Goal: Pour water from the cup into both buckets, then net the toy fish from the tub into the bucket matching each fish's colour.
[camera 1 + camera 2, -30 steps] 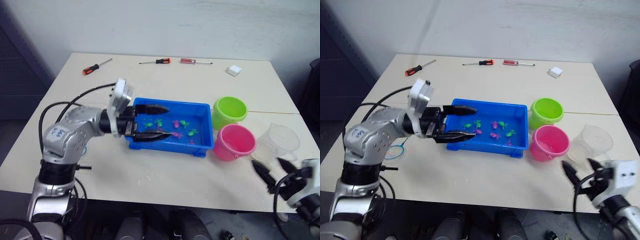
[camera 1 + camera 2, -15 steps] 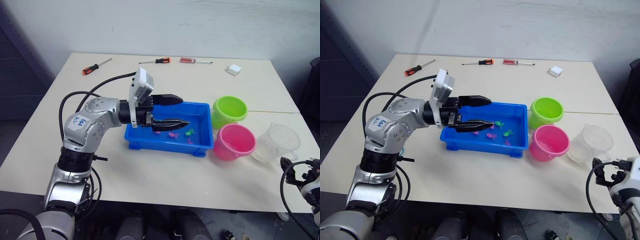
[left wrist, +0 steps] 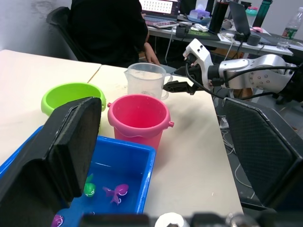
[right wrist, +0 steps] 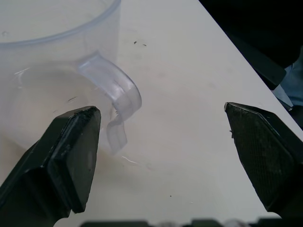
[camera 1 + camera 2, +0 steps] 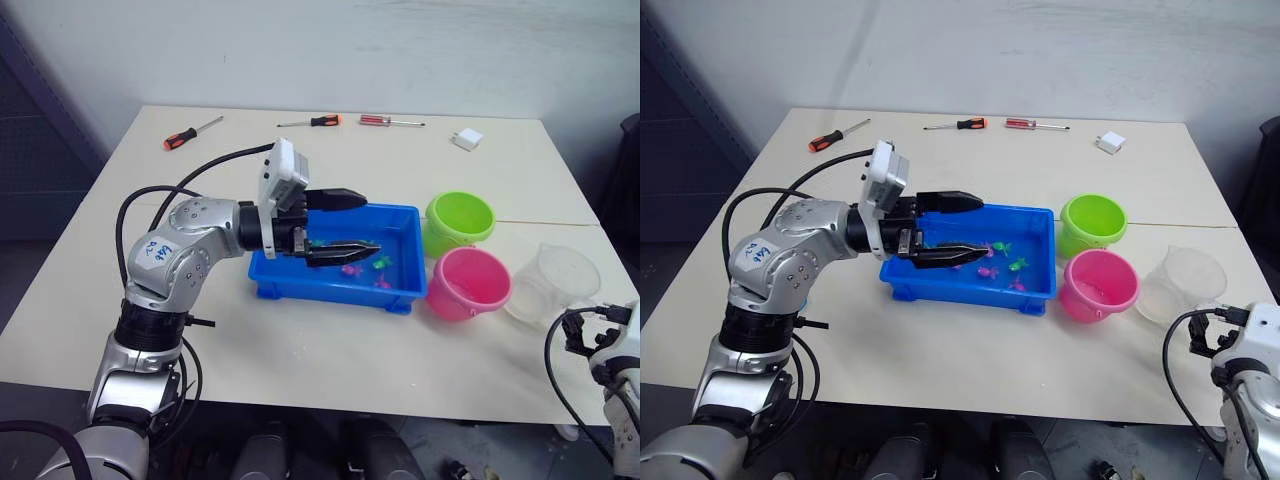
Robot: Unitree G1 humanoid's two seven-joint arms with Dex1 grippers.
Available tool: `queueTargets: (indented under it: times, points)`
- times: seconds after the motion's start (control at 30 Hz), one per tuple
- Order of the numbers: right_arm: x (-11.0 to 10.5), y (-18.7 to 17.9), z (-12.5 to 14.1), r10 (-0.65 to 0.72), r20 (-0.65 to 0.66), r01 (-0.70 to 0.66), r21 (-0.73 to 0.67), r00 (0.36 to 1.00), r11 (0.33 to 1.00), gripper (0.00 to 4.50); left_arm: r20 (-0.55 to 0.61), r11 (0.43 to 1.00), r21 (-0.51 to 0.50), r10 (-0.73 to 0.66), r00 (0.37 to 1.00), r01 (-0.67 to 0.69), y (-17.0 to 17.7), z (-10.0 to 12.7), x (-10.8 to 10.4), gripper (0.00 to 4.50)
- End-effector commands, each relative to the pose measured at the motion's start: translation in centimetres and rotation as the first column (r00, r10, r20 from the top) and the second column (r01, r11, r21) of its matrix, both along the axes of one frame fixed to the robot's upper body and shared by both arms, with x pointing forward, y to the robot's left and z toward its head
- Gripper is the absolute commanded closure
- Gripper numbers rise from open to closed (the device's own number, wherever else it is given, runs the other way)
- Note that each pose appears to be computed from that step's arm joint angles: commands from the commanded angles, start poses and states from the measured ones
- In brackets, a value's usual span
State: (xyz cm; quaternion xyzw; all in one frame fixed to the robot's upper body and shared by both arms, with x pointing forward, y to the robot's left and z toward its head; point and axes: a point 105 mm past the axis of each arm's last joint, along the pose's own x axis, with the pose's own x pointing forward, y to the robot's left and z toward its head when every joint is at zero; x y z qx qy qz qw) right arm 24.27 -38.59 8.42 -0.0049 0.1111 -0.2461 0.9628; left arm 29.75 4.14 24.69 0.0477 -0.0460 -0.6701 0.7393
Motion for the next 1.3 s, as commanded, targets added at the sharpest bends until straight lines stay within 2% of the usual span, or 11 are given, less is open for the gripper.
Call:
queueTargets:
  times: [0.03,0.23,0.5,0.53,0.57,0.67,0.8,0.83,1.07,1.2,1.3]
  points:
    - [0.1,-1.1,1.0,-0.056,0.052,0.058,-0.037,0.997,0.998,0.00,0.065,1.000,-0.005,-0.005,0.998,0.006,0.2,1.1,-0.6,0.08]
    - [0.6,-2.0,0.2,-0.134,0.062,0.135,-0.017,0.989,0.991,0.00,0.068,1.000,0.009,0.018,0.998,-0.019,0.5,1.0,-0.3,0.08]
    - [2.0,-1.9,-0.1,-0.147,0.143,0.135,0.088,0.979,0.987,0.00,0.073,1.000,0.008,0.029,0.997,-0.029,0.9,1.3,-0.3,0.08]
    - [2.2,-1.9,-0.1,-0.149,0.165,0.132,0.111,0.975,0.985,0.57,0.074,0.999,0.008,0.031,0.997,-0.032,0.9,1.3,-0.2,0.00]
    - [2.3,-1.8,0.0,-0.148,0.179,0.127,0.124,0.973,0.984,0.84,0.074,0.999,0.009,0.033,0.997,-0.034,1.0,1.3,-0.2,0.00]
    - [2.6,-1.7,0.1,-0.143,0.214,0.112,0.153,0.966,0.982,2.18,0.075,0.999,0.012,0.036,0.997,-0.037,1.0,1.2,-0.2,0.00]
    - [2.7,-1.7,0.5,-0.146,0.264,0.097,0.193,0.953,0.976,4.16,0.074,0.999,0.012,0.040,0.996,-0.041,1.0,1.1,-0.1,0.00]
    - [2.7,-1.7,0.7,-0.142,0.272,0.091,0.192,0.952,0.977,4.48,0.074,0.999,0.011,0.040,0.996,-0.041,1.0,1.1,-0.1,0.00]
    - [1.9,-2.1,3.8,-0.079,0.318,0.063,0.059,0.945,0.996,4.48,0.069,0.999,0.012,0.035,0.997,-0.036,0.9,0.9,0.0,0.00]
    - [1.7,-1.4,6.3,0.021,0.303,0.017,-0.121,0.953,0.992,4.48,0.062,0.999,0.026,0.026,0.998,-0.028,0.7,0.4,0.0,0.00]
    - [1.7,0.0,8.3,0.124,0.251,-0.043,-0.305,0.960,0.951,4.48,0.056,0.999,0.041,0.022,0.998,-0.024,0.5,-0.3,0.1,0.00]
